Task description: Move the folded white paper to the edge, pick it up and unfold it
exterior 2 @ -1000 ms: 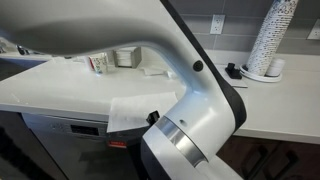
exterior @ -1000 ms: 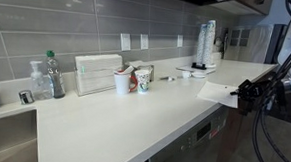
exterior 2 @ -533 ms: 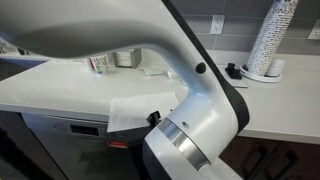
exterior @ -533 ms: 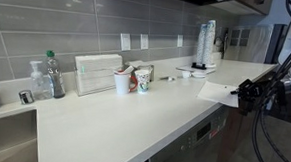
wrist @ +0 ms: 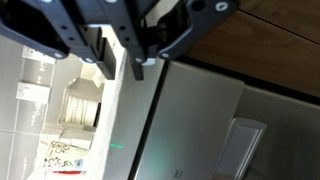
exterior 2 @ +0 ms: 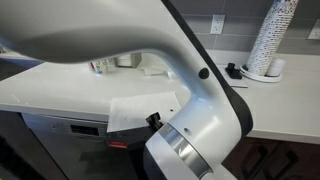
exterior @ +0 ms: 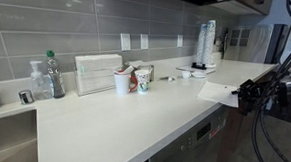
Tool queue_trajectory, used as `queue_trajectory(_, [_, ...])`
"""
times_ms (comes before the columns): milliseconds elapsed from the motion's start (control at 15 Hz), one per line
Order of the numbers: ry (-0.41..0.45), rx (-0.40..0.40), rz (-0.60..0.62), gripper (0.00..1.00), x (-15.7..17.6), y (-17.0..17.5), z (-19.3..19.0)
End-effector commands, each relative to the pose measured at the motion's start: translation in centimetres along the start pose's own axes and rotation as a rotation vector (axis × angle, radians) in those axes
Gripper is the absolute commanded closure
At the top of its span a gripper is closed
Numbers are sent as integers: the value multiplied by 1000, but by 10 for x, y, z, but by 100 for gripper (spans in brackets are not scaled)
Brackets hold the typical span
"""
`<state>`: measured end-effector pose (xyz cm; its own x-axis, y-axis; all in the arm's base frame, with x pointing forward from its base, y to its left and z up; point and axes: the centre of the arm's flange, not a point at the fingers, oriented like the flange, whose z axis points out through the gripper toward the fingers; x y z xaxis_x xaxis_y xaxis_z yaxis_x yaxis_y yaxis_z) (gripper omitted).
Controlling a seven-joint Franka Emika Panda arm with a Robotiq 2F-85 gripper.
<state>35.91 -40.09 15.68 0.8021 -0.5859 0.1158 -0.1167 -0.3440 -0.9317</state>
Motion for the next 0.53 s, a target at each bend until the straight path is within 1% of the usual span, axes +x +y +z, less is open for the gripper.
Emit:
queue_trajectory(0, [-6, 48, -23, 72, -7, 12, -8])
queue_trajectory(67, [-6, 55, -27, 70, -8, 13, -9])
queue_trajectory(133, [-5, 60, -28, 74, -9, 15, -10])
queue_trajectory(200, [-5, 65, -30, 74, -10, 16, -11])
queue_trajectory(267, [-4, 68, -29, 77, -11, 17, -12])
queue_trajectory(400, [-3, 74, -29, 78, -12, 19, -12])
queue_trajectory(467, [-2, 75, -29, 81, -12, 20, -13])
